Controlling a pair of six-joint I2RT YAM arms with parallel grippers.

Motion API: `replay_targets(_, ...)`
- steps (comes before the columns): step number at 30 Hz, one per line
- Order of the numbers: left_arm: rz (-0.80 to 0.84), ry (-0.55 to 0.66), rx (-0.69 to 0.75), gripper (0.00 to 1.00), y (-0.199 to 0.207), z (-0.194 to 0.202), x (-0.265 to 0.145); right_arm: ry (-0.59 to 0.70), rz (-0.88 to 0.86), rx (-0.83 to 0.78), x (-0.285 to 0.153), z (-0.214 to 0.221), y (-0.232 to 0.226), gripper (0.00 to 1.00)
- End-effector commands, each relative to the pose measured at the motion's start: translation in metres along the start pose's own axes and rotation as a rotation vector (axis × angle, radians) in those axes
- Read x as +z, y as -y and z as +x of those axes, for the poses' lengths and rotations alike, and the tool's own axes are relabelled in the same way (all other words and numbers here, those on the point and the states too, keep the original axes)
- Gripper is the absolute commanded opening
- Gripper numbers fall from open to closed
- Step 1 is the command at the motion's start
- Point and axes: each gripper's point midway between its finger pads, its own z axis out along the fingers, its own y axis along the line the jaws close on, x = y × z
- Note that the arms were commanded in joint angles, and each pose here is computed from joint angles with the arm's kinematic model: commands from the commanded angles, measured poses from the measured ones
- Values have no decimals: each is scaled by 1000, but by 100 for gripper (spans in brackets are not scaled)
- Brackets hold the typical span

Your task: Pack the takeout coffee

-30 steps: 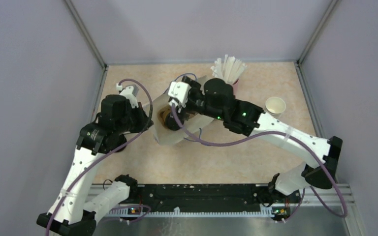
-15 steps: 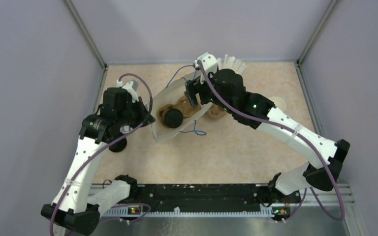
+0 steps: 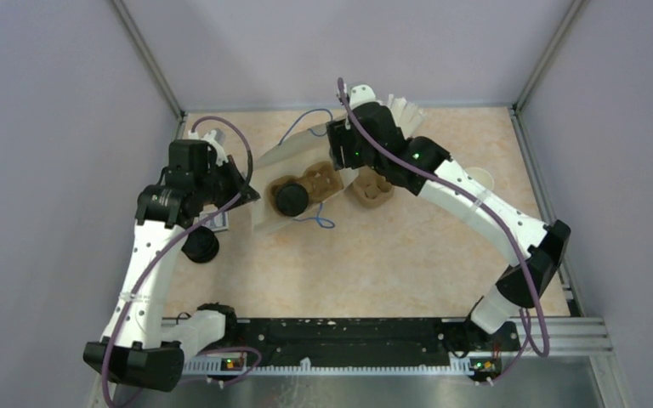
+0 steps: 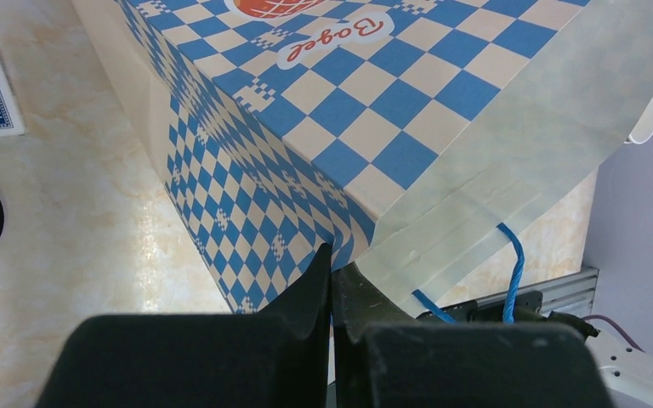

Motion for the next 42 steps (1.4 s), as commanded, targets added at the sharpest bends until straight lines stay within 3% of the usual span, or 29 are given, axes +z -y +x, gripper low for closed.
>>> replay_targets(1, 14, 31, 4, 0, 4, -13, -2, -58, -4, 35, 4, 9, -5, 59)
replay_targets(7, 1, 27, 4, 0, 1, -14, 1, -75, 38, 22, 7, 18, 5, 44)
replay_targets(15, -19, 42, 30, 0, -1, -22, 2, -130, 62, 2, 9, 32, 11, 40)
replay_targets(19, -44, 57, 40, 0, -4, -27, 1, -148, 57, 4, 11, 33, 12, 17)
replay_targets(27, -128, 49, 40, 0, -11, -37, -9, -154, -13, 46, -1, 22, -1, 1)
replay_targets(42, -186, -67, 36, 0, -17, -35, 1, -311, -90, 94, -24, 38, -17, 0)
